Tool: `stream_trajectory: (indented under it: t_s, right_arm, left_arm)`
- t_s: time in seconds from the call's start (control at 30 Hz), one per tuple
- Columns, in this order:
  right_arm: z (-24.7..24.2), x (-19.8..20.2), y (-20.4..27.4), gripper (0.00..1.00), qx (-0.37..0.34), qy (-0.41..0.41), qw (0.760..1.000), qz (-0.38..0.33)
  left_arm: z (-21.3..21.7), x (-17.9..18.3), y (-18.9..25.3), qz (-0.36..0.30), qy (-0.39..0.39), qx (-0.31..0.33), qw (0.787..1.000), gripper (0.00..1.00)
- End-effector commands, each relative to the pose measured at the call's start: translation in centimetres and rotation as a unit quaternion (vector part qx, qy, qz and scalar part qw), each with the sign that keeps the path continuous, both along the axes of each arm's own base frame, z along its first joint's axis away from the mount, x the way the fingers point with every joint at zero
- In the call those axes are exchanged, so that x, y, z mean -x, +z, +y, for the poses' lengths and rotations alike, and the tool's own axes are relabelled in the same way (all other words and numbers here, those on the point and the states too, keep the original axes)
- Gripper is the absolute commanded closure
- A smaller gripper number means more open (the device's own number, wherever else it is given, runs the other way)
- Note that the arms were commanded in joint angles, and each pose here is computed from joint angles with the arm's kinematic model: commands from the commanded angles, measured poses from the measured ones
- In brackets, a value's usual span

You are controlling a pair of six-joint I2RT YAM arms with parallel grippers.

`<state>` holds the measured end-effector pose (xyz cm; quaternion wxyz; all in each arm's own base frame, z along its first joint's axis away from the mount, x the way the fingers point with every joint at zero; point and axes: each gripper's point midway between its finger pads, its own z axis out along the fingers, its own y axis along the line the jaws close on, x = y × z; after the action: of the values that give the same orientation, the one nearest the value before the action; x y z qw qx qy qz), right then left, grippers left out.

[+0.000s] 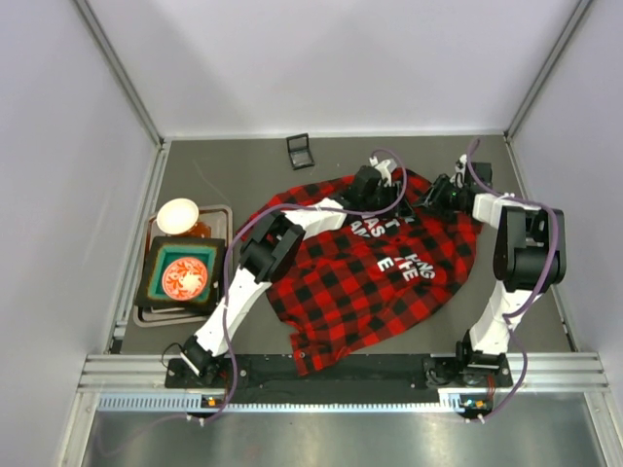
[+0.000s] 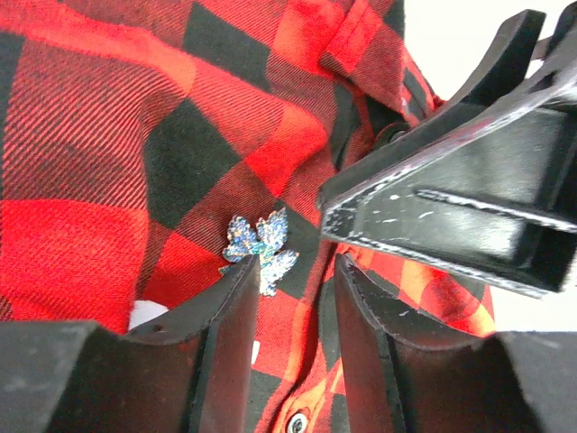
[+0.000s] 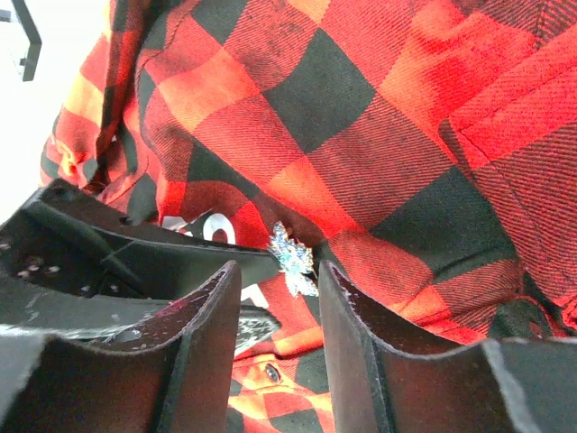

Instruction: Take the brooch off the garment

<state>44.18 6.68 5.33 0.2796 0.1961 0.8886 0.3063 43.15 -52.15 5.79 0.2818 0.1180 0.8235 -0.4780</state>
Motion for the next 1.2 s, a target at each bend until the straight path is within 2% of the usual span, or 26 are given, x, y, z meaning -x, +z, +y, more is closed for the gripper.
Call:
stream_trajectory:
  t_s: [0.0,0.37,0.53,0.8,0.9,1.07,1.17]
  right_arm:
    - [0.0,-1.1,0.7,0.60,-0.010,0.004,1.000,-0.029]
    - [0.4,-0.8,-1.5,0.61,-0.028,0.001,1.000,0.002]
    - [0.9,-1.4,-1.6,0.64,-0.048,0.004,0.999,-0.008]
    - [2.4,-1.1,-1.3,0.65,-0.106,0.014,0.994,-0.007]
    - [2.7,-1.0,-0.8,0.65,-0.115,0.017,0.993,-0.010]
    - [3.3,-0.4,-0.2,0.65,-0.141,0.018,0.990,-0.012]
    - [3.4,-0.5,0.1,0.65,-0.151,0.019,0.988,-0.018]
  left_arm:
    - [-0.4,-0.7,0.2,-0.008,0.002,0.019,1.000,0.57]
    - [0.8,-0.8,-0.4,0.001,0.006,0.010,1.000,0.59]
    - [0.8,-0.5,0.2,0.000,-0.007,0.015,1.000,0.59]
    - [0.9,0.1,3.9,-0.034,-0.041,0.010,0.999,0.43]
    - [1.6,0.2,4.3,-0.049,-0.044,-0.013,0.998,0.43]
    - [3.0,-0.1,3.3,-0.077,-0.038,-0.073,0.994,0.51]
    - [3.5,-0.3,2.7,-0.088,-0.033,-0.101,0.990,0.50]
